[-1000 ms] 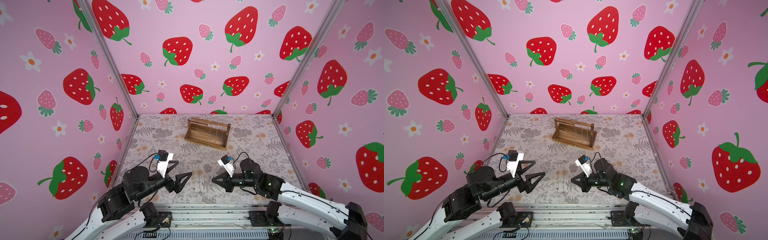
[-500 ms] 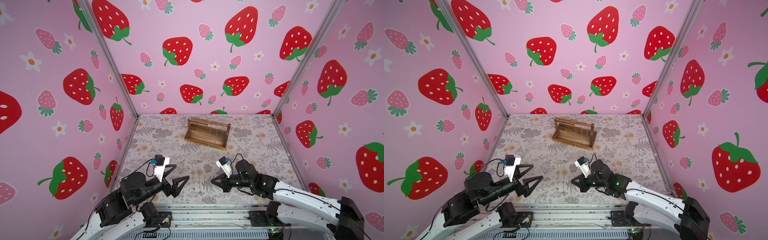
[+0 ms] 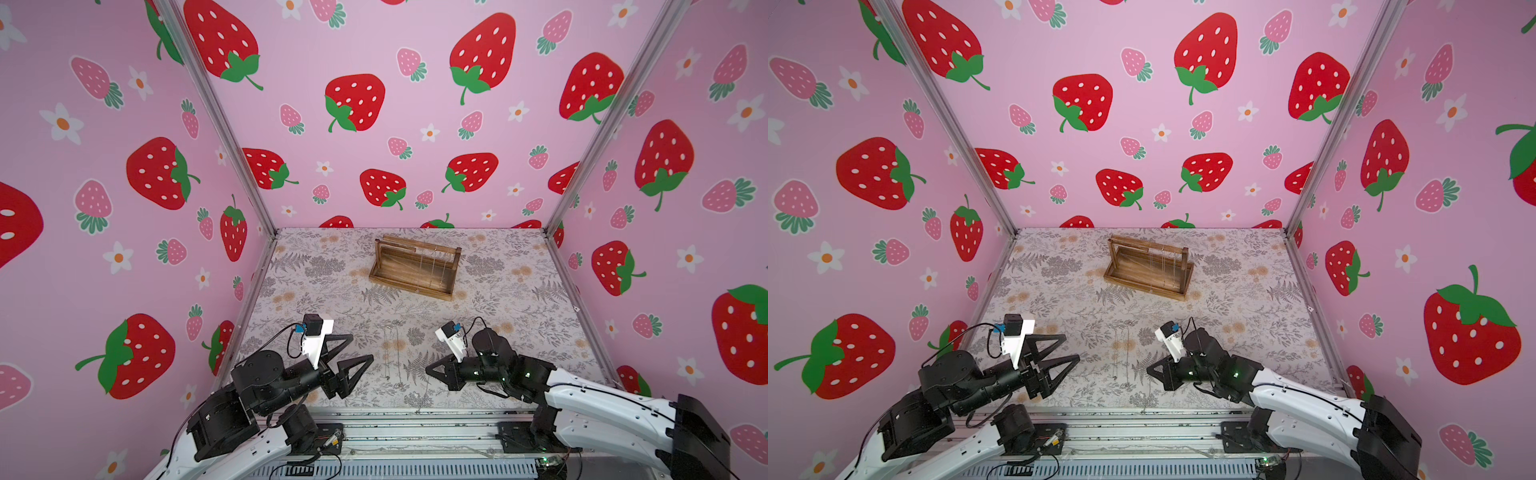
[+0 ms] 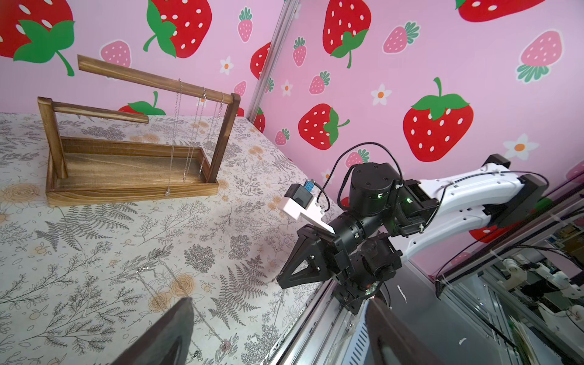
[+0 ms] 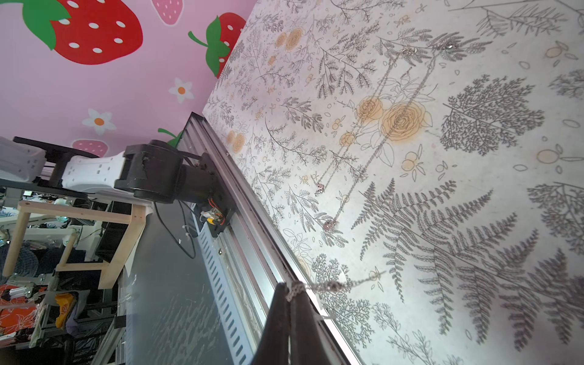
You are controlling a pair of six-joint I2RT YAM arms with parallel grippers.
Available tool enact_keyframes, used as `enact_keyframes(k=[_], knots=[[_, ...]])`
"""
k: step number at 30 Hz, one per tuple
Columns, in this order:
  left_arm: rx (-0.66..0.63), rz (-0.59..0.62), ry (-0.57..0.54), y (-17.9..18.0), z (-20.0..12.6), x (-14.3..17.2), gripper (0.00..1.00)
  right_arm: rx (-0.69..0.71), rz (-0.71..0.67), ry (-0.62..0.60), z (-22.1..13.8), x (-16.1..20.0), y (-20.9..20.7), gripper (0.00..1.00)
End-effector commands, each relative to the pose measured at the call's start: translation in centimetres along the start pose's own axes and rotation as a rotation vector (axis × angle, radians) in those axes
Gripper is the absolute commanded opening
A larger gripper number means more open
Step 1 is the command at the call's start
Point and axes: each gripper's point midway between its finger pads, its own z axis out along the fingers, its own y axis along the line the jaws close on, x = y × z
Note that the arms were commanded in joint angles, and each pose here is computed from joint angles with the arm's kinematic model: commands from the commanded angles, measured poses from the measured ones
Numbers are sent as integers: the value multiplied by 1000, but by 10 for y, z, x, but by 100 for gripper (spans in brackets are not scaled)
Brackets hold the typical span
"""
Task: Take the necklace off the jewelry display stand
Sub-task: Place the necklace at the center of the board.
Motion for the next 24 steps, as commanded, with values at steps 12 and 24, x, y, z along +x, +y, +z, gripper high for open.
enact_keyframes(k=[12,24], knots=[[-41,7,4,9,-5,5,84,-122,-99,-75,-14,-34,46,0],[-45,7,1,10,-9,8,84,-130,-97,-57,-8,-33,46,0]])
